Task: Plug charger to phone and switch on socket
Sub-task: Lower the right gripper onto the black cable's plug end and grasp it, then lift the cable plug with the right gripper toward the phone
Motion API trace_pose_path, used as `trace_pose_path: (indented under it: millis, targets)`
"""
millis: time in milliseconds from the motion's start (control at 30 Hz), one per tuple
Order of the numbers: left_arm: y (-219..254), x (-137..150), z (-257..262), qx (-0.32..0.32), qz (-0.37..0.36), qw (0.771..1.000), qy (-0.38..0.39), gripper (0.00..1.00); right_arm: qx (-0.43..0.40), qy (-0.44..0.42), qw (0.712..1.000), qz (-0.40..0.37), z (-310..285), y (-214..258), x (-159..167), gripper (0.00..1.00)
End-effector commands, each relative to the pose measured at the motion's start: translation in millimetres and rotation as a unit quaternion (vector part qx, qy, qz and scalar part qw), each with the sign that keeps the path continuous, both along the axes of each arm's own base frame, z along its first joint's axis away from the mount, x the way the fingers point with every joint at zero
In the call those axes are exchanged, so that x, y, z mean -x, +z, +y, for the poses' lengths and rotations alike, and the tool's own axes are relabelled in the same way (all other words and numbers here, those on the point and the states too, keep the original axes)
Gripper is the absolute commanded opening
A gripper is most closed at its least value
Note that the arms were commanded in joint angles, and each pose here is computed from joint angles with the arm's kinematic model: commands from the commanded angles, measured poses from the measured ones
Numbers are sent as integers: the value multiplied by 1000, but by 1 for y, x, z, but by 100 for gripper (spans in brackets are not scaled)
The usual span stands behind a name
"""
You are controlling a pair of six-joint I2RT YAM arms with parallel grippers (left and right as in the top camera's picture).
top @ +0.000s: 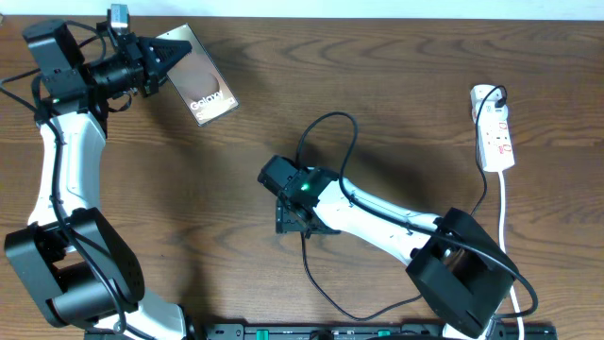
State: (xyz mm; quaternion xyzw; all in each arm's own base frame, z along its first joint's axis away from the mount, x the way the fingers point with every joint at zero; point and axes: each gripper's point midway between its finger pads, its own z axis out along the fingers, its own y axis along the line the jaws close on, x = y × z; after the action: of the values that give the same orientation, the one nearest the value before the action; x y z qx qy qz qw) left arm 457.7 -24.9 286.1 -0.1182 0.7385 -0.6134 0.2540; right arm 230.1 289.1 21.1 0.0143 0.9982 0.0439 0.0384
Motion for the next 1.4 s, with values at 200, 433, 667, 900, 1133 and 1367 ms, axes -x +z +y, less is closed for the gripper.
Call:
trace_pose_path:
  millis: [200, 433, 667, 900, 1133, 1367]
  targets:
    - [12, 3, 0, -4, -20, 1000, -5, 7, 3, 7, 1000, 14, 7, -12, 3, 56]
    - [12, 3, 0, -4, -20, 1000, -5, 7, 6, 7, 1000, 16, 6, -14, 3, 54]
    - [12, 3, 0, -4, -20, 1000, -5, 7, 12, 8, 1000, 24, 6, -21, 6, 50]
    - [12, 3, 0, -4, -20, 1000, -5, 7, 8, 8, 999, 30, 7, -24, 7, 48]
    - [12, 3, 0, -4, -20, 1000, -5, 8, 10, 8, 999, 31, 7, -24, 7, 38]
    - [12, 3, 0, -4, -20, 1000, -5, 7, 10, 8, 999, 31, 7, -24, 7, 24]
